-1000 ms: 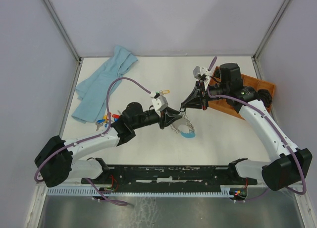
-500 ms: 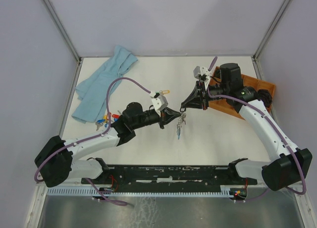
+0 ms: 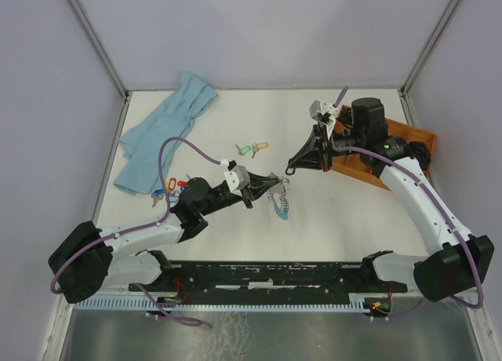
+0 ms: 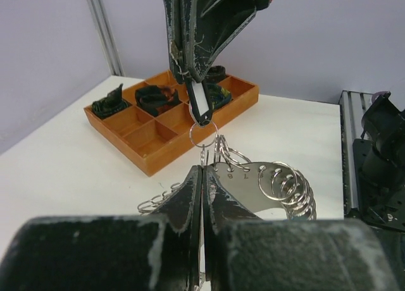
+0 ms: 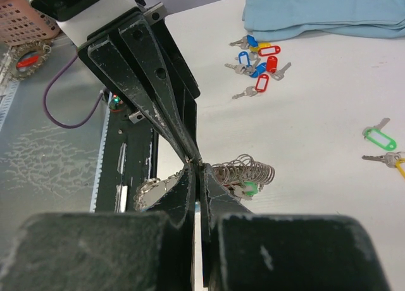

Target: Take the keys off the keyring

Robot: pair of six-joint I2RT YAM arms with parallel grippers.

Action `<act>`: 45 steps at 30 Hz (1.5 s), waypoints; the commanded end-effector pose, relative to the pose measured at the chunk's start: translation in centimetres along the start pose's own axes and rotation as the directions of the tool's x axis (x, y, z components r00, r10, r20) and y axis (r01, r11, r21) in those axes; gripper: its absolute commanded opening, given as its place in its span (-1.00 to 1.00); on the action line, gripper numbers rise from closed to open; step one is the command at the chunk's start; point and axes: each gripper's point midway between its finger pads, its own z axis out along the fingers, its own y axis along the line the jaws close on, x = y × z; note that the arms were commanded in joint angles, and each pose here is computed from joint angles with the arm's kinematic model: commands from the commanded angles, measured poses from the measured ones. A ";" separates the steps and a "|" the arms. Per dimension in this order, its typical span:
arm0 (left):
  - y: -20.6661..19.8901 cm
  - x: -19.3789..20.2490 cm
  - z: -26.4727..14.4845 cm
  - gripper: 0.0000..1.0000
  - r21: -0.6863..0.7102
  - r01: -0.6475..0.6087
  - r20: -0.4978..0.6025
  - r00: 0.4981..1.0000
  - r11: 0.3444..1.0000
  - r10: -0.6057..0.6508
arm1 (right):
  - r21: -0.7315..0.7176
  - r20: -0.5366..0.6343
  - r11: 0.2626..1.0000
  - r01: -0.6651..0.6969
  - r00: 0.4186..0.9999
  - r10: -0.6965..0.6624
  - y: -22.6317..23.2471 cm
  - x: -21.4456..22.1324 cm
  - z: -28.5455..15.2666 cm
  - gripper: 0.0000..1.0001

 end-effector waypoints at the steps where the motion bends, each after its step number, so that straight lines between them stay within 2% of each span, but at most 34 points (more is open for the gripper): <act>1: 0.4 -4.0 -0.4 -0.95 -0.023 -0.161 0.158 0.974 0.987 0.162 | -0.031 0.057 0.999 0.032 0.998 -0.030 0.1 -2.1 -0.3 -0.99; 10: -0.6 -2.4 0.1 -0.95 0.079 -0.289 0.087 0.955 0.954 0.282 | -0.127 0.066 0.992 -0.026 0.997 0.034 0.9 -2.0 0.1 -0.99; 18: -0.5 -1.3 0.7 -0.94 0.109 -0.313 0.029 0.950 0.944 0.311 | -0.170 0.049 0.984 -0.046 0.997 0.055 1.5 -1.6 1.1 -0.99; 28: -0.7 -2.0 0.4 -0.95 0.100 -0.344 0.066 0.938 0.934 0.339 | -0.081 0.034 0.988 -0.133 0.990 0.136 -0.8 -1.0 1.8 -0.99; 45: -1.8 -3.8 -1.1 -0.95 0.106 -0.374 0.157 0.921 0.922 0.355 | -0.056 0.014 0.968 -0.244 0.969 0.245 -2.5 -0.1 2.1 -0.99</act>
